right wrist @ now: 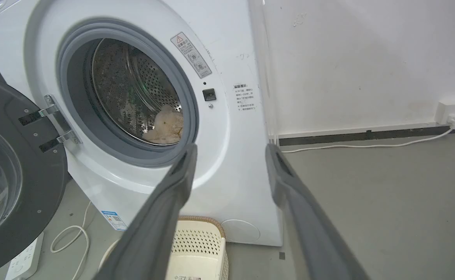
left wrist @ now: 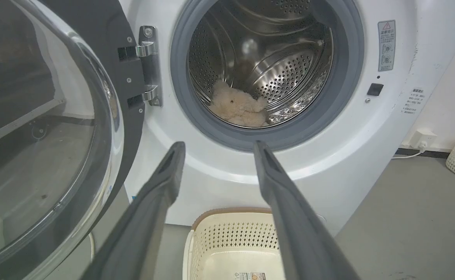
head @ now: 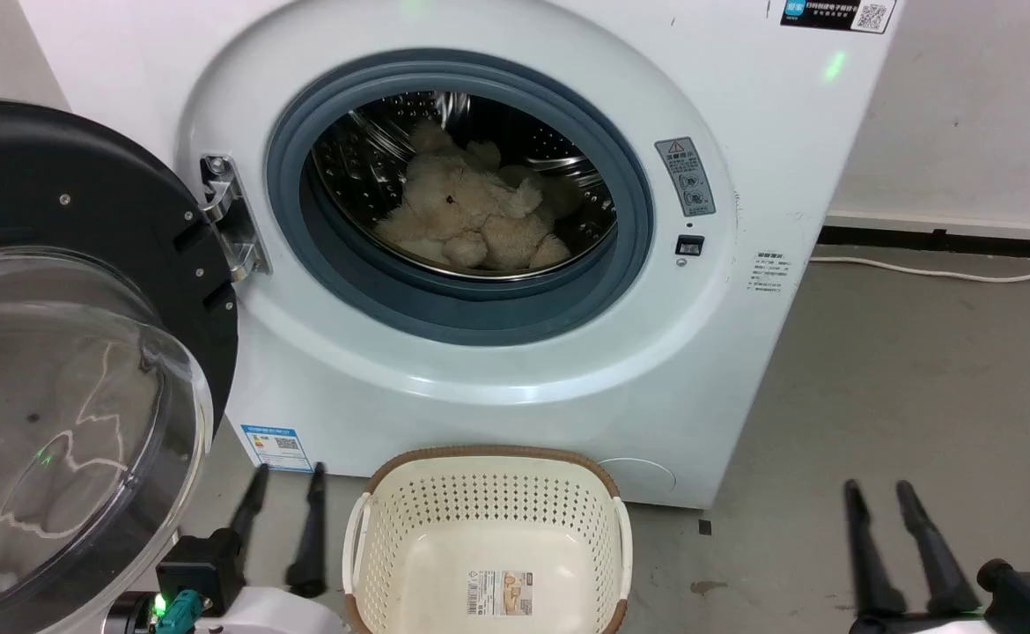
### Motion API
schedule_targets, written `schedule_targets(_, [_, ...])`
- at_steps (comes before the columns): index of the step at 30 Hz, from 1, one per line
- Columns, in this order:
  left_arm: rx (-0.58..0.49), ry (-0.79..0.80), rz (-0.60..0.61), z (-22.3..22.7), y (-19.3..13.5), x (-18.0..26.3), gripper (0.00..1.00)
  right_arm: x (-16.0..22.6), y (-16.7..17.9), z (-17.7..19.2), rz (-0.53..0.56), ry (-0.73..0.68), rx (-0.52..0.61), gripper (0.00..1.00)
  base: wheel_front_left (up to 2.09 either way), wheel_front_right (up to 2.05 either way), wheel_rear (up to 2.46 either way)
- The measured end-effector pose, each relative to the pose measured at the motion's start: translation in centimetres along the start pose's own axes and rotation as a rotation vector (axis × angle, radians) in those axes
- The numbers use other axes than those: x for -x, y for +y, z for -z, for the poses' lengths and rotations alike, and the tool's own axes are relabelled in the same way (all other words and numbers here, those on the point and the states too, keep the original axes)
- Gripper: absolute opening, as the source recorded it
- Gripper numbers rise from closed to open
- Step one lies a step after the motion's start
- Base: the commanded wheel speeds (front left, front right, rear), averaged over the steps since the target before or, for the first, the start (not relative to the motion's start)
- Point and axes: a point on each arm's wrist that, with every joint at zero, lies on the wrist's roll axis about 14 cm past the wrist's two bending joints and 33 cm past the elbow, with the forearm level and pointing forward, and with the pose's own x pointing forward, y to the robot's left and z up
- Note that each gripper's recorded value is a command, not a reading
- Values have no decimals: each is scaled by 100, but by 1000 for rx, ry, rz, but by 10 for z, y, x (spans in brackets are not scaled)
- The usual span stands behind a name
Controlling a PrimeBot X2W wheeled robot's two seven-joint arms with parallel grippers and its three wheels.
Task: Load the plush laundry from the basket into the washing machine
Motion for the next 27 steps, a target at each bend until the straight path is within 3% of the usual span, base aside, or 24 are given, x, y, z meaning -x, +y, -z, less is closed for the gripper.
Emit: schedule_targets(27, [-22, 19, 10, -2, -5, -5, 0, -1, 2, 4, -12, 46, 46, 0, 0, 0, 0])
